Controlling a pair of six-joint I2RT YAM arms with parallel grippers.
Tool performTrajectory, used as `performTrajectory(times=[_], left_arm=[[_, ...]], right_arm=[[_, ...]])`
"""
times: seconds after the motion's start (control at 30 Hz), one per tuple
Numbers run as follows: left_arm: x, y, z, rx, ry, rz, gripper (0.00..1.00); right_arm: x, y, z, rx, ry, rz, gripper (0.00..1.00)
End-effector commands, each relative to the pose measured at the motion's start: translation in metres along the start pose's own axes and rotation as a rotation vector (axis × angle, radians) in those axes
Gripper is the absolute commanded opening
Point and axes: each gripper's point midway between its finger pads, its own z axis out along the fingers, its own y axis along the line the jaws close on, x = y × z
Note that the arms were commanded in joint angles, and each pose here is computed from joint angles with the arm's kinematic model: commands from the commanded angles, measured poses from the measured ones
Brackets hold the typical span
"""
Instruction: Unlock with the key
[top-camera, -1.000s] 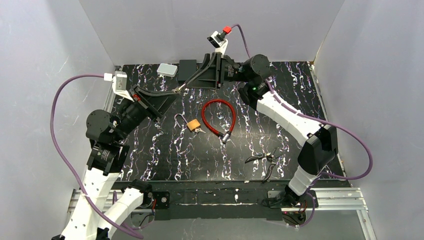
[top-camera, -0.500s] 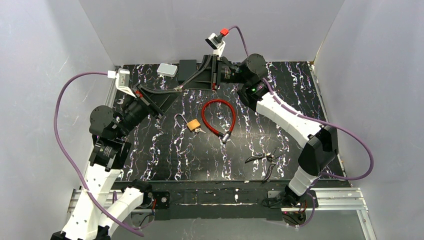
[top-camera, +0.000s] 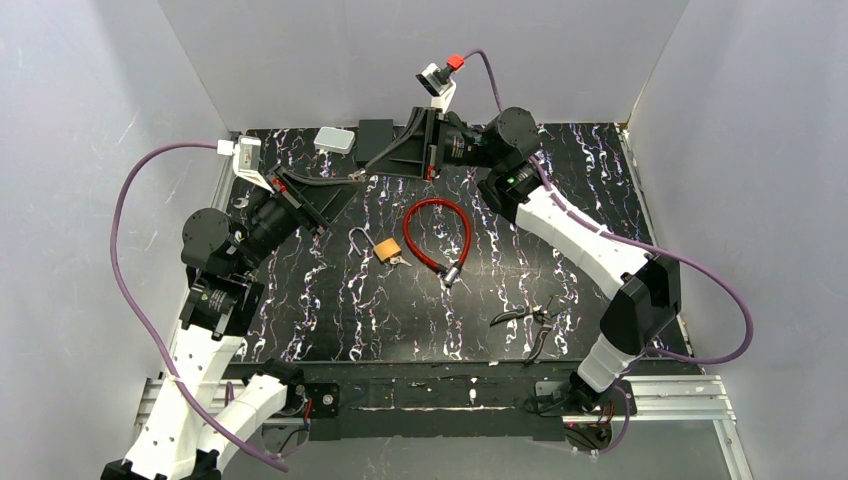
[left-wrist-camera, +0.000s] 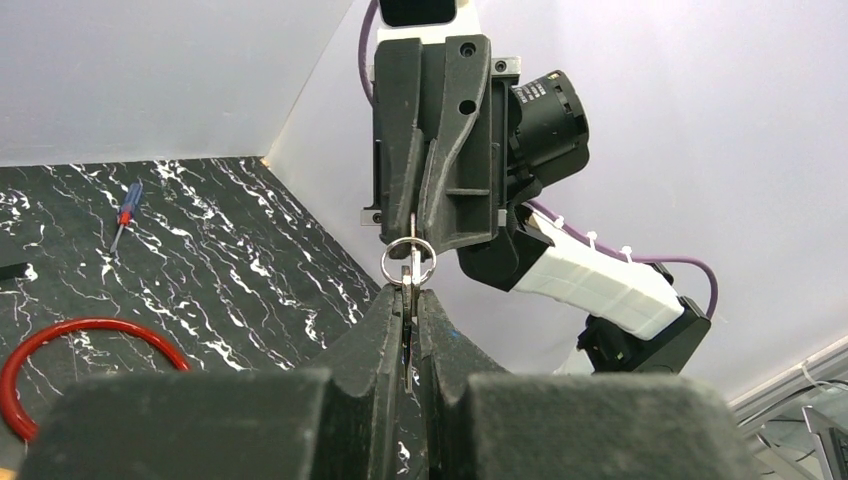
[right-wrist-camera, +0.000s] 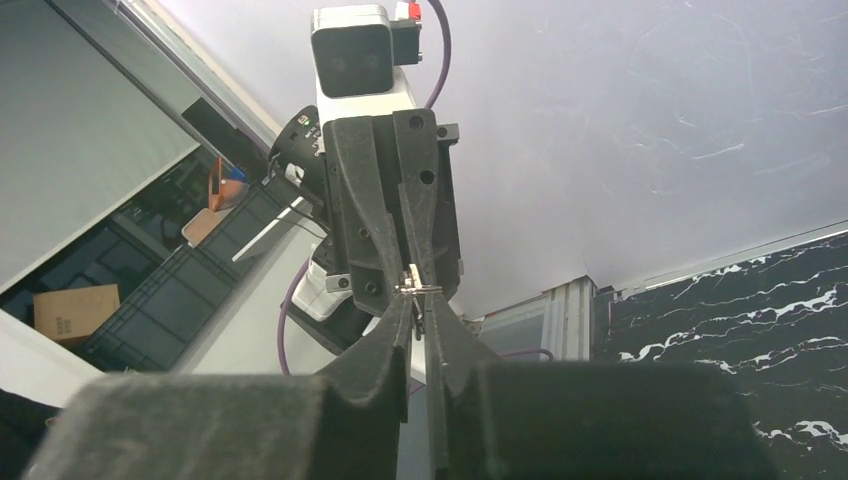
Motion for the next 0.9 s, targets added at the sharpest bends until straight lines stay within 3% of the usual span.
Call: performTrajectory(times=[0.0, 0.07, 0.27, 0.37, 0.43, 0.7, 0.8, 0.87], left_arm=[[-0.01, -0.008, 0.001, 0.022, -0.033, 0.012, 0.0], [-0.01, -0.006, 0.002, 0.015, -0.036, 0.01, 0.0], [-0.009, 0.001, 0.004, -0.005, -0.04, 0.002, 0.02], [-0.009, 0.006, 0.003, -0.025, -0.054, 0.008, 0.35], [-0.009, 0.012, 0.001, -0.049, -0.069, 0.011, 0.43], [-0.015, 0.057, -0.021, -0.264, -0.235, -0.002, 0.42], [0.001, 0.072, -0.027, -0.338, -0.165, 0.005, 0.42], [0.022, 0.081, -0.03, -0.372, -0.043, 0.037, 0.42]], right_arm=[[-0.008, 0.032, -0.003, -0.036, -0.022, -0.09, 0.09], [-0.006, 0.03, -0.003, -0.03, -0.014, -0.088, 0.01], [-0.002, 0.025, -0.004, -0.01, 0.012, -0.094, 0.01], [0.003, 0.017, -0.006, 0.033, 0.044, -0.094, 0.01], [0.011, 0.011, -0.008, 0.062, 0.081, -0.084, 0.01], [0.059, -0.046, -0.042, 0.358, 0.265, -0.029, 0.01], [0.081, -0.08, -0.069, 0.573, 0.379, 0.017, 0.01], [0.096, -0.109, -0.1, 0.787, 0.485, 0.044, 0.01]])
